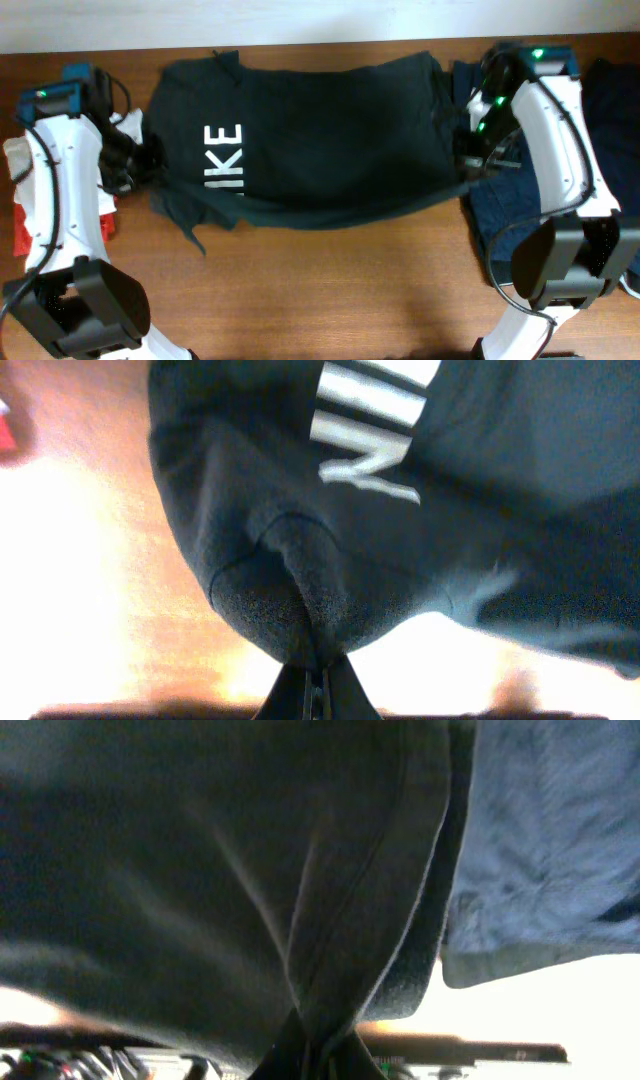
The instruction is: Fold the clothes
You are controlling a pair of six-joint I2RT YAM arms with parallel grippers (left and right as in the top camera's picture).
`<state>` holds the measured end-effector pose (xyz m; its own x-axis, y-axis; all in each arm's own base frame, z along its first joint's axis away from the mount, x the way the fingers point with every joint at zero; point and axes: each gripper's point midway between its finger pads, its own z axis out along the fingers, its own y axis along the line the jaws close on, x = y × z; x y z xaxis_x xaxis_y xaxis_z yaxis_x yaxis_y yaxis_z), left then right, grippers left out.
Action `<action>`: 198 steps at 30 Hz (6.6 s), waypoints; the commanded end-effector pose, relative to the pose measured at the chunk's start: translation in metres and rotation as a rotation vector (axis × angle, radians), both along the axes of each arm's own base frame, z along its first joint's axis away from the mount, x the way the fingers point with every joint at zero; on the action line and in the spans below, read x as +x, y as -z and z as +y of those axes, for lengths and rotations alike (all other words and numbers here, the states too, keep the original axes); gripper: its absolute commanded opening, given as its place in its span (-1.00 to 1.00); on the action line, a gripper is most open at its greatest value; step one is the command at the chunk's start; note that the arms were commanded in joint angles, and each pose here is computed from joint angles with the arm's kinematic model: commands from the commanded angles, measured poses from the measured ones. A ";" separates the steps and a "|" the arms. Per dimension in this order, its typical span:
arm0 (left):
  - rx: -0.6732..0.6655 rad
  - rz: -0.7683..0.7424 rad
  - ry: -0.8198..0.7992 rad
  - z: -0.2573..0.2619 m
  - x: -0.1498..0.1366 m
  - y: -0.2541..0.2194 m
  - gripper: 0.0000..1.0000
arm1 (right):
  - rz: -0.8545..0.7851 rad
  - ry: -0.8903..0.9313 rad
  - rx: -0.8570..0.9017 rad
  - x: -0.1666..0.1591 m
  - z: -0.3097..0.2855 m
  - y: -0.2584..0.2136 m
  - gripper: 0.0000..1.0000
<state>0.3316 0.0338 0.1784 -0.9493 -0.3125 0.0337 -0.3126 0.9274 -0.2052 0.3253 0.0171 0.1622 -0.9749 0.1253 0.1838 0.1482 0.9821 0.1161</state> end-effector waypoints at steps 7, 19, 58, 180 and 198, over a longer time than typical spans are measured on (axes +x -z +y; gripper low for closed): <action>0.102 0.249 -0.045 0.016 -0.079 0.051 -0.99 | 0.156 -0.002 -0.013 -0.069 -0.004 0.045 -0.92; 0.184 0.089 -0.159 0.021 -0.145 0.017 -0.99 | 0.121 0.019 -0.011 -0.136 -0.001 0.040 -0.92; 0.052 -0.426 -0.206 0.032 0.019 0.074 -0.99 | -0.494 0.071 0.002 0.035 -0.002 0.067 -0.92; 0.330 0.001 -0.133 0.017 -0.030 0.151 0.90 | -0.372 0.075 -0.106 0.015 -0.019 0.136 0.16; 0.420 0.266 -0.349 0.065 -0.116 0.183 0.62 | -0.309 0.072 -0.117 0.000 -0.021 0.139 -0.04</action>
<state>0.2555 0.0721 0.0023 -0.8345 -0.5510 -0.0002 -0.5439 0.8238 0.1597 0.3302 0.0002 0.0255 -0.9677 0.1970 -0.1572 0.1876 0.9795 0.0728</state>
